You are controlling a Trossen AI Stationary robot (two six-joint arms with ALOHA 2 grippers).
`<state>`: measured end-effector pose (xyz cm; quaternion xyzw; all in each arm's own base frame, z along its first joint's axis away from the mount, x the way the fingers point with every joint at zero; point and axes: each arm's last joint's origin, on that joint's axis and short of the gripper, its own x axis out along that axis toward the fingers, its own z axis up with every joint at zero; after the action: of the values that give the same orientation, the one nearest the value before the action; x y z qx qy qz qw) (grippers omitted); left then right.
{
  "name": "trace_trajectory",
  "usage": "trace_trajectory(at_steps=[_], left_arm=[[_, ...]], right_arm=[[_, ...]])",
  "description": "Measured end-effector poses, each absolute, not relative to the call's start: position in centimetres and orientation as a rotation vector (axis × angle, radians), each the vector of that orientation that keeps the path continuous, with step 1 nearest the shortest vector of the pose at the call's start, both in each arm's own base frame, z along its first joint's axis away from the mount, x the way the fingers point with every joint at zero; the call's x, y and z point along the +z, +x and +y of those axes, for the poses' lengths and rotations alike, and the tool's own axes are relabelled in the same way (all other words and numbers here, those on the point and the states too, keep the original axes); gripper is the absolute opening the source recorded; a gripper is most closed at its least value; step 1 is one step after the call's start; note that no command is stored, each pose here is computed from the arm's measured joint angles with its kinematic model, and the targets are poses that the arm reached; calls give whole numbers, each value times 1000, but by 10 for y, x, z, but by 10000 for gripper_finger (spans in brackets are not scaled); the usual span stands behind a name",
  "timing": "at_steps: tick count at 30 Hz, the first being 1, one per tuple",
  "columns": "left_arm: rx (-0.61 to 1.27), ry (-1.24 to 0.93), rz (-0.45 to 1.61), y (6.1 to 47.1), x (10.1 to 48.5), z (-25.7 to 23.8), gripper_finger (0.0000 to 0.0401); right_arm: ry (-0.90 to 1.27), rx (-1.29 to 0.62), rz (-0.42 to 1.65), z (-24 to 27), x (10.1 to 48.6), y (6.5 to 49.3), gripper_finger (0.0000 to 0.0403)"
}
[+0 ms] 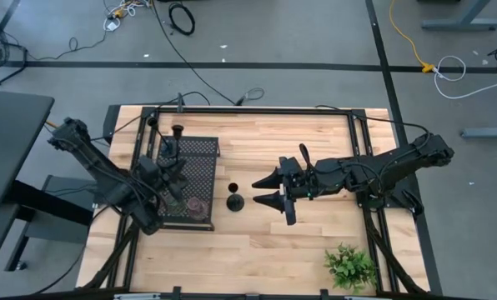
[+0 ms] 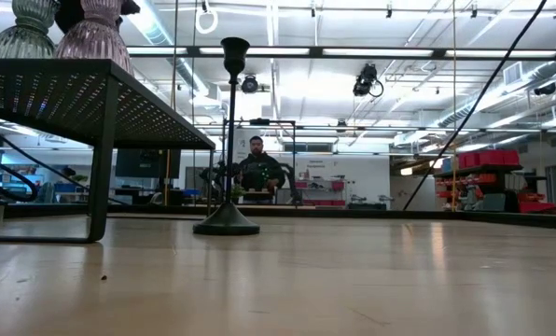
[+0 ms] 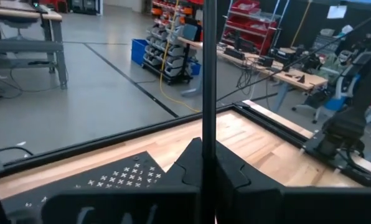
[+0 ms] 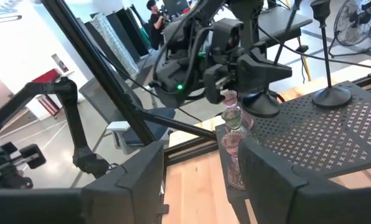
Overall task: Pick & Place candle stick holders
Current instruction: Put the right black candle holder on the shelf
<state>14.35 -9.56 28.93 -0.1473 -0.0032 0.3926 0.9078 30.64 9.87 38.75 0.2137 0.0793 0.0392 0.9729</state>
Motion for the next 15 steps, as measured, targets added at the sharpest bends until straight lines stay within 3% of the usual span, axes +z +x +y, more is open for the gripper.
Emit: trace_trajectory(at_steps=[15], left_arm=[[893,-309,-13,139,279,-74,8]], right_arm=[[435,77,156,98,388,307,205]])
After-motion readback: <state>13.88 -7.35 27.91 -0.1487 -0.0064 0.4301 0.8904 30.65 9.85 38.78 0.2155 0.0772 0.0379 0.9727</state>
